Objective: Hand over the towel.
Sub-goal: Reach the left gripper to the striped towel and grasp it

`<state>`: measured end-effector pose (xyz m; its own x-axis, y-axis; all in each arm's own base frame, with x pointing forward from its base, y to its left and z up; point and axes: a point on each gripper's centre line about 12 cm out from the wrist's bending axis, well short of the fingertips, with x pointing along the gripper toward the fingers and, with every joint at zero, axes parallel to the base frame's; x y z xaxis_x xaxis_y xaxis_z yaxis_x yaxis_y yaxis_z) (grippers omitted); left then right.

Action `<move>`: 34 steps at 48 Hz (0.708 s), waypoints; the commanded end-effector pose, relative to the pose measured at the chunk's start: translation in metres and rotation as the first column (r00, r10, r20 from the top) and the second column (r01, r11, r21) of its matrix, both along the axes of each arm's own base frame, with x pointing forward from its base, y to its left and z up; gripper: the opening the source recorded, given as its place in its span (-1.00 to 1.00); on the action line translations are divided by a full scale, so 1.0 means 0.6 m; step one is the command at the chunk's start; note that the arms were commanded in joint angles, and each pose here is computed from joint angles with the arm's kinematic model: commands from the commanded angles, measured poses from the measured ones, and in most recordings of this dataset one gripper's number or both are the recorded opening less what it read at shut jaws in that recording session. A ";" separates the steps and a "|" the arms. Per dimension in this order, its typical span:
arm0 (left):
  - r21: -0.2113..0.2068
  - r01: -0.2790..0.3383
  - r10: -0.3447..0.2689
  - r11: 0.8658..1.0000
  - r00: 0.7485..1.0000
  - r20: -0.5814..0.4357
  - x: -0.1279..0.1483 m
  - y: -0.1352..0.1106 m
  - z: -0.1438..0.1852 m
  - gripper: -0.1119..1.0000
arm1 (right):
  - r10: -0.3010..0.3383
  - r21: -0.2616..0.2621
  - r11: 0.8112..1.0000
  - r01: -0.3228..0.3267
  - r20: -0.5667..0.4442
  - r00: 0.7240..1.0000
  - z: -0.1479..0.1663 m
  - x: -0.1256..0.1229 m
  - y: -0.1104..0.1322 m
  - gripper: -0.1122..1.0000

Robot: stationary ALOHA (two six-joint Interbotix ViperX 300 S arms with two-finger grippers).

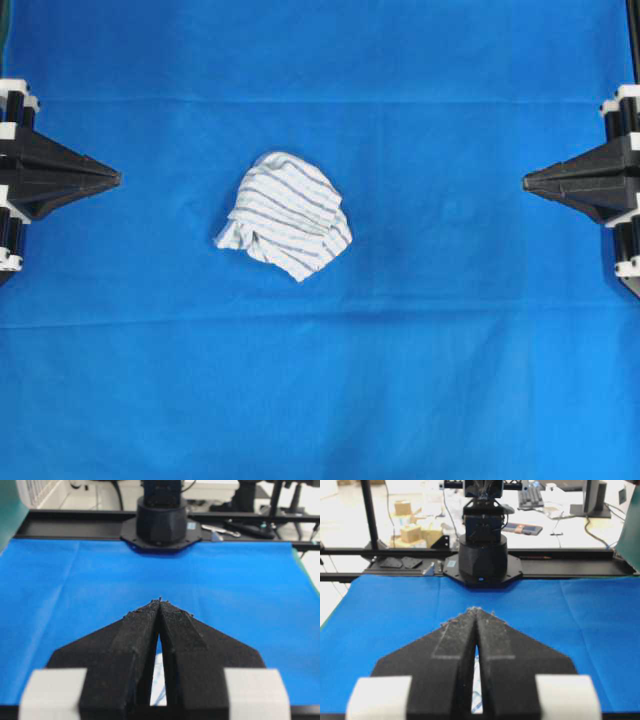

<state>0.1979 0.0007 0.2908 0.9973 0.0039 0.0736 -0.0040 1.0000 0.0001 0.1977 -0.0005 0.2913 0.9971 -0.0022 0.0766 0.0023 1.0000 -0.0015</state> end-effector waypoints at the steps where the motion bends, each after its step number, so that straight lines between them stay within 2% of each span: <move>1: -0.006 -0.007 0.007 1.000 0.999 0.035 0.007 0.002 0.023 -0.80 | -0.005 -0.006 1.000 0.005 0.025 1.000 0.019 0.005 -0.002 -0.80; 12: -0.007 -0.008 0.008 1.000 0.999 0.035 0.033 0.002 0.025 -0.80 | -0.004 -0.005 1.000 0.004 -0.017 1.000 0.020 0.007 -0.001 -0.80; 25: -0.004 -0.007 0.007 1.000 0.994 -0.106 0.110 0.002 -0.010 -0.76 | -0.005 -0.003 1.000 0.005 -0.020 1.000 0.023 0.008 -0.002 -0.80; 29: -0.004 -0.007 0.007 1.000 0.985 -0.171 0.143 0.002 -0.030 -0.50 | -0.005 -0.005 1.000 0.005 -0.026 1.000 0.020 0.009 -0.002 -0.80; 34: -0.001 0.001 -0.002 1.000 0.963 -0.271 0.182 -0.002 -0.057 0.04 | -0.004 -0.003 1.000 0.003 -0.035 0.999 0.019 0.009 -0.001 -0.80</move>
<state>0.2898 0.0020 0.2565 0.9855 0.0099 -0.1695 -0.0098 1.0000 0.0018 0.2004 -0.0008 0.2948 0.9996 -0.0040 0.0276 0.0041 1.0000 -0.0061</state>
